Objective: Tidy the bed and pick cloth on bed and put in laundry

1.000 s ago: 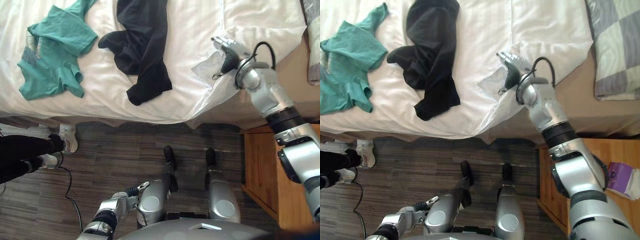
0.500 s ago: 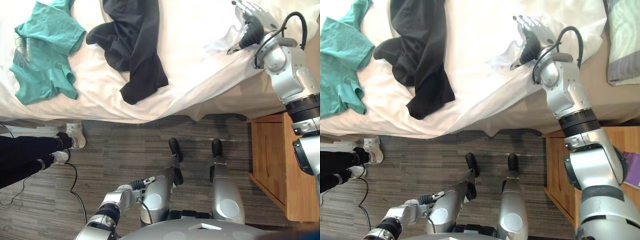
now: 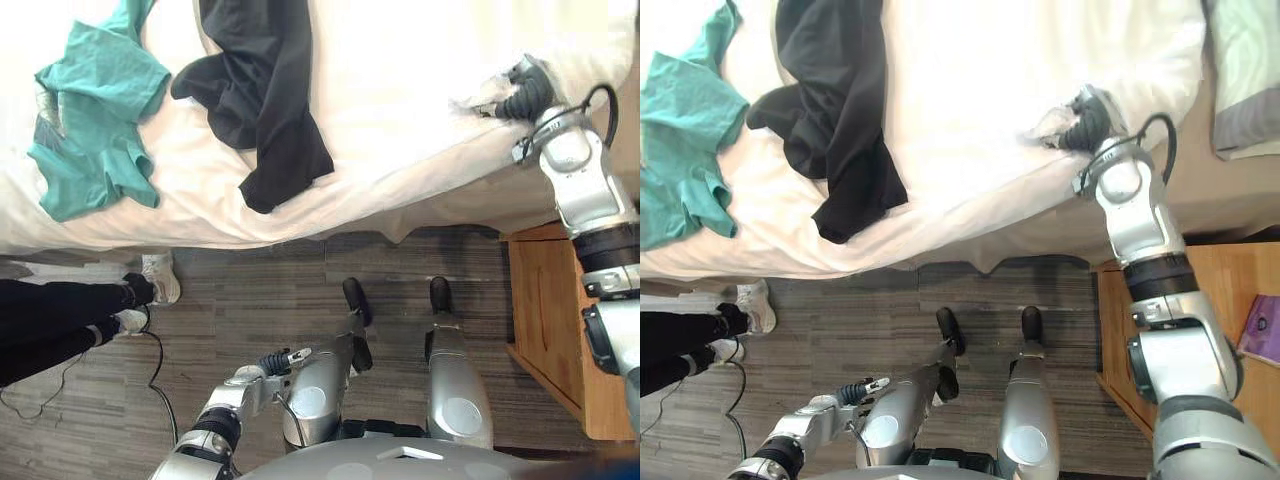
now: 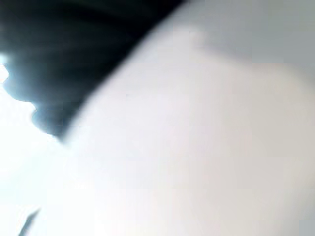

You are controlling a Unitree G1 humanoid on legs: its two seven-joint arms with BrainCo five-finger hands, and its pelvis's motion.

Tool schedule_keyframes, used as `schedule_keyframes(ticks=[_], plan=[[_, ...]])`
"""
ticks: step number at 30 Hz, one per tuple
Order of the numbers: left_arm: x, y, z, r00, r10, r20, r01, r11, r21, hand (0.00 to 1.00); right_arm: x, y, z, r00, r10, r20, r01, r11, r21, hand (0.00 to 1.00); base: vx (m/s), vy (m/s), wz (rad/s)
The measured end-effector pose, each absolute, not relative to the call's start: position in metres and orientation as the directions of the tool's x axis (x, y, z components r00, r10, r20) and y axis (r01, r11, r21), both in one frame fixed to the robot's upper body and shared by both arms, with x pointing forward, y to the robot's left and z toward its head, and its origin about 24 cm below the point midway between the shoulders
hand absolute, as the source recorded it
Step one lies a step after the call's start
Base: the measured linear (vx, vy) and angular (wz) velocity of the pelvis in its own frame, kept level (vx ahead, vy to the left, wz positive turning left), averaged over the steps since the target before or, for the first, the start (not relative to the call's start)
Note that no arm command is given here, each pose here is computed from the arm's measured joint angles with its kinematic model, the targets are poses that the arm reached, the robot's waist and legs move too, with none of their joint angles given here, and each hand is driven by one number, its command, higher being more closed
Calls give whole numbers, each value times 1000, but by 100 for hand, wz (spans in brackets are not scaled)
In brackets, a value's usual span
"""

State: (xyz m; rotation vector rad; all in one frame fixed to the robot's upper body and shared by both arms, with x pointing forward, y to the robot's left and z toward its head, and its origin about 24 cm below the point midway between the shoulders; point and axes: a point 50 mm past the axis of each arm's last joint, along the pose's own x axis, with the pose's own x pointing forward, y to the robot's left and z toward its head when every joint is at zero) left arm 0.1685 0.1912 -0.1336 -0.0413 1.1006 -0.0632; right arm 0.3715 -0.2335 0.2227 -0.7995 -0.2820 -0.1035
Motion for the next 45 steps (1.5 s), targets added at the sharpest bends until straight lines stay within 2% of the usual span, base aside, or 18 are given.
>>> schedule_keyframes(ticks=[3,4,10,12,15,17,19,20,23,25,26,27,29,33,35,38,41,45], plan=[[162,198,-136,458,-49,-888,0,998,-55,0,365,-234,193,961,-14,277,179,792,-583,100,63,-27,-18],[159,199,-137,453,-43,-891,7,999,-45,0,362,-234,185,963,-19,269,173,808,-563,0,65,-30,-18],[131,210,-147,393,4,-919,1,1000,5,0,323,-248,89,979,-192,67,203,929,-309,0,100,-31,-4],[118,212,-151,372,16,-928,-8,1000,15,0,304,-257,55,962,-271,-45,259,948,-184,0,112,-13,-24],[101,211,-157,335,22,-942,-33,999,12,0,263,-272,-8,868,-419,-267,427,904,-30,0,100,-23,-23],[88,209,-160,314,21,-949,-65,998,1,0,218,-279,-58,716,-522,-464,608,793,45,0,59,-33,-15],[83,207,-162,296,20,-955,-72,997,-2,0,192,-280,-79,618,-561,-551,691,722,39,0,31,-39,-15],[80,206,-164,281,27,-959,-80,997,5,0,163,-280,-99,499,-594,-631,765,644,-2,0,15,-43,-22],[76,204,-165,247,25,-969,-85,996,5,0,124,-280,-118,316,-626,-713,869,492,-47,0,-9,-41,-12],[73,203,-166,216,22,-976,-85,996,4,0,96,-288,-124,159,-665,-730,941,326,-92,0,-12,-37,0],[72,203,-166,208,23,-978,-84,996,5,0,91,-292,-123,132,-679,-722,953,288,-98,0,0,0,0],[69,204,-166,190,29,-981,-90,996,12,0,88,-302,-117,95,-713,-695,972,219,-91,100,0,0,0],[65,204,-167,159,42,-986,-85,996,28,0,97,-321,-98,132,-785,-606,980,196,-41,100,-18,-2,2],[54,209,-168,118,66,-991,-53,997,60,0,160,-352,-27,430,-856,-289,903,410,128,100,-30,-2,5],[50,210,-168,107,73,-992,-42,997,69,0,207,-348,24,662,-746,-71,741,637,214,100,-10,-4,9],[50,213,-167,113,86,-990,-11,996,86,0,264,-310,87,853,-486,188,393,837,380,100,25,-18,10],[50,215,-167,124,81,-989,-10,997,80,0,292,-261,129,907,-239,346,54,883,467,100,42,-36,18],[50,215,-167,131,70,-989,-8,998,70,0,300,-222,150,896,-64,440,-194,834,516,100,56,-46,14]])
